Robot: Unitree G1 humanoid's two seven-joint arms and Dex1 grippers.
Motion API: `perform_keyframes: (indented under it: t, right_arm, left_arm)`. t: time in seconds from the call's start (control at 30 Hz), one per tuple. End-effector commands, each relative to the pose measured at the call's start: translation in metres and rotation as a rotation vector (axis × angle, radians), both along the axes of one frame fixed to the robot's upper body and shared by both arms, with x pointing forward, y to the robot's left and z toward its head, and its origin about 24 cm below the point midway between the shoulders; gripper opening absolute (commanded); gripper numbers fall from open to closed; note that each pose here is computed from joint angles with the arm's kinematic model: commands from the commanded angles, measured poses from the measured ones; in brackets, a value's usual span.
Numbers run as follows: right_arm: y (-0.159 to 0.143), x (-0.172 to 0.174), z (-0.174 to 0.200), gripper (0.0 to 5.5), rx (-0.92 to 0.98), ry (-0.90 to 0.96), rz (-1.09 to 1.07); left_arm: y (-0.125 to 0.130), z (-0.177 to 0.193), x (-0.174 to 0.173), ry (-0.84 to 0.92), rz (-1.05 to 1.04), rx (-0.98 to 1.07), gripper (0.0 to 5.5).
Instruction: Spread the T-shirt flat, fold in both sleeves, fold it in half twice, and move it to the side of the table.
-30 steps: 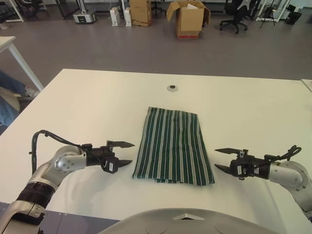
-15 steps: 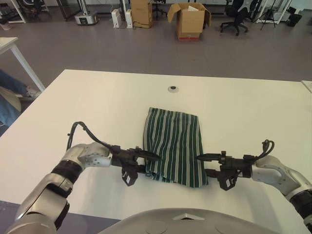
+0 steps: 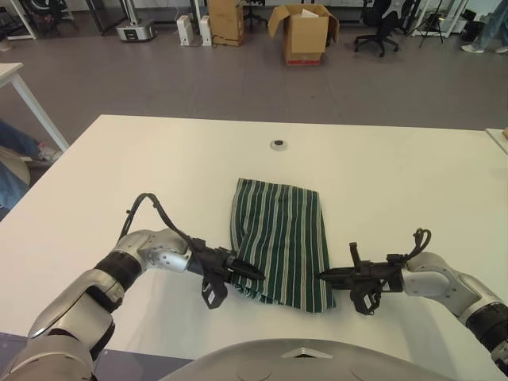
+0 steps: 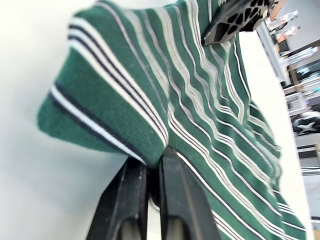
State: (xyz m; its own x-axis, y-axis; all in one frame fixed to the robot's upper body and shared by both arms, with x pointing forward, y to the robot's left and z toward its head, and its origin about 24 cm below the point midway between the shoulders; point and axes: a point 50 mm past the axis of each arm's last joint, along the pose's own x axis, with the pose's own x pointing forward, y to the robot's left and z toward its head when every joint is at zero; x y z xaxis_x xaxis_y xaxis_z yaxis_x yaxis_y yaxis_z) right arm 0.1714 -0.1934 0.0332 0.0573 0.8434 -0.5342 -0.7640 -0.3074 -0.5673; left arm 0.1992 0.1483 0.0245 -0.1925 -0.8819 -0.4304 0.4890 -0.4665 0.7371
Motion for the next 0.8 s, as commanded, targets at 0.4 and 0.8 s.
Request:
perform_keyframes:
  t: [0.4,0.8]
  right_arm:
    - [-0.020,0.010,0.072,0.08,0.228,1.060,-0.431]
    - [-0.041,0.070,0.022,0.08,0.537,1.410,-0.956]
  left_arm:
    - [0.009,0.073,0.027,1.255,0.367,-0.004,0.18]
    - [-0.025,0.035,0.132,1.414,0.844,-0.102,0.17]
